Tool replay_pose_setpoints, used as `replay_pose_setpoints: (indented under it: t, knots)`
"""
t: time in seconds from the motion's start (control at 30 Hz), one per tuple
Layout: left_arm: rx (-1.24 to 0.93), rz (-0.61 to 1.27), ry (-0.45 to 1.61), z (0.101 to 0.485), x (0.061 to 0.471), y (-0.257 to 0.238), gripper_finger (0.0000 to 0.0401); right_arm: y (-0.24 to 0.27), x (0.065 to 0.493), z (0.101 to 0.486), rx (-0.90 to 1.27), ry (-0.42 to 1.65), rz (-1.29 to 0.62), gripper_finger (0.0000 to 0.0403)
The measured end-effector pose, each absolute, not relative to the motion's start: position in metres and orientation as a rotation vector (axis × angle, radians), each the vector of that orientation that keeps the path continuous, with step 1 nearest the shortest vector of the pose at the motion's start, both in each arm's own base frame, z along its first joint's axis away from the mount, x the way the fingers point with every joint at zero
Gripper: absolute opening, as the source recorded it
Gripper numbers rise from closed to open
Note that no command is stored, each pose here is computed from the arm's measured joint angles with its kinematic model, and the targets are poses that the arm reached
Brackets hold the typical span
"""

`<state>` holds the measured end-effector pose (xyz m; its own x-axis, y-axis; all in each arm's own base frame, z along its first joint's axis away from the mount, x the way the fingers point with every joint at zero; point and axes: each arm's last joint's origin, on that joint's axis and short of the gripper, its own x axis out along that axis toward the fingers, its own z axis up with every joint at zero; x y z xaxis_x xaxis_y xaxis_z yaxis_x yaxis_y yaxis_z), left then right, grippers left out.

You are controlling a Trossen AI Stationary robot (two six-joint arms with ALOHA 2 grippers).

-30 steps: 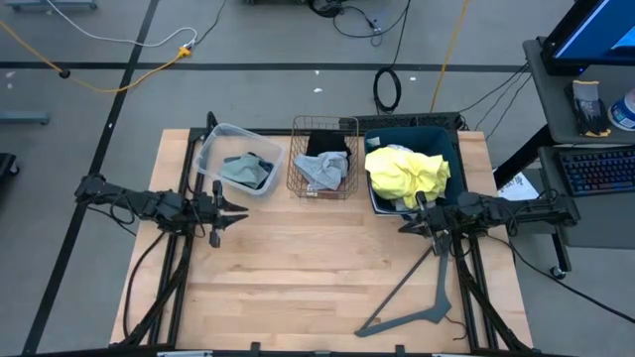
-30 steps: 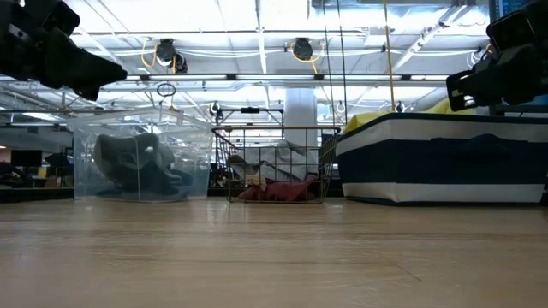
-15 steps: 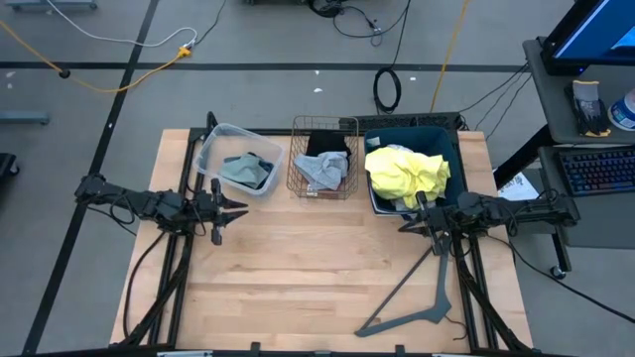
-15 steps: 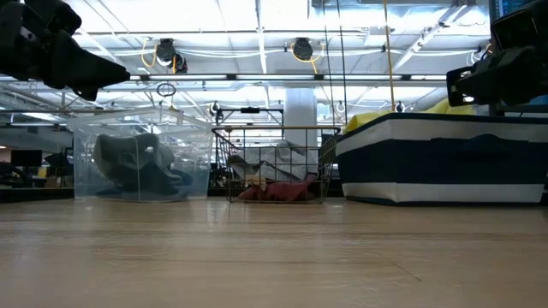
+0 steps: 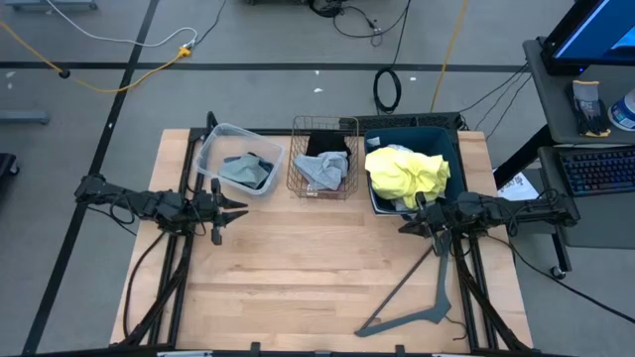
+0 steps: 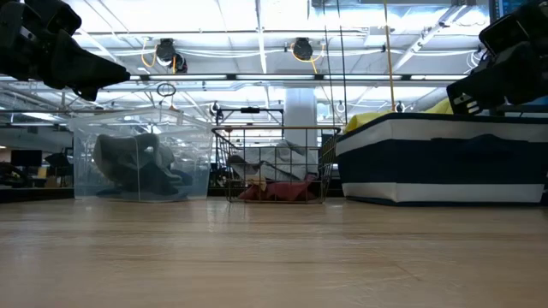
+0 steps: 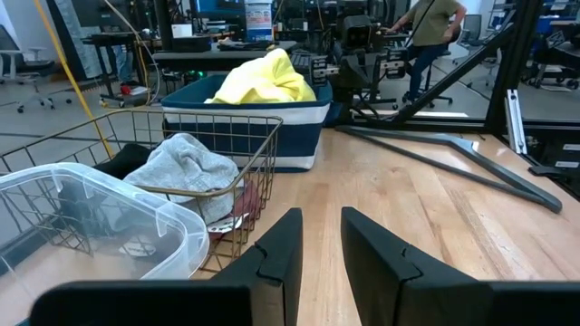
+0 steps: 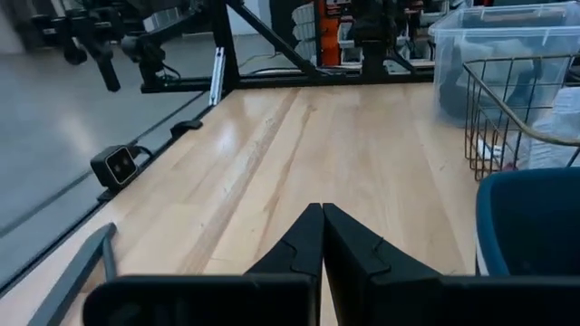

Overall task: Pick & Place Cloths
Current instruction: Return to Home Position

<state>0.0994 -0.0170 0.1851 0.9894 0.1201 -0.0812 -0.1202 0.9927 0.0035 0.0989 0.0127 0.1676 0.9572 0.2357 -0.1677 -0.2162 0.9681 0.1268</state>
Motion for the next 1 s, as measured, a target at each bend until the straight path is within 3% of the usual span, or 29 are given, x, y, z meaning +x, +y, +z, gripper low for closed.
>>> replay_pose_setpoints:
  t: [1.0]
  knots:
    - [-0.001,0.121,0.081,0.1851,0.0994,-0.0170,0.0081,0.0127,0.0989,0.1673,0.091,0.183,0.232,0.0004]
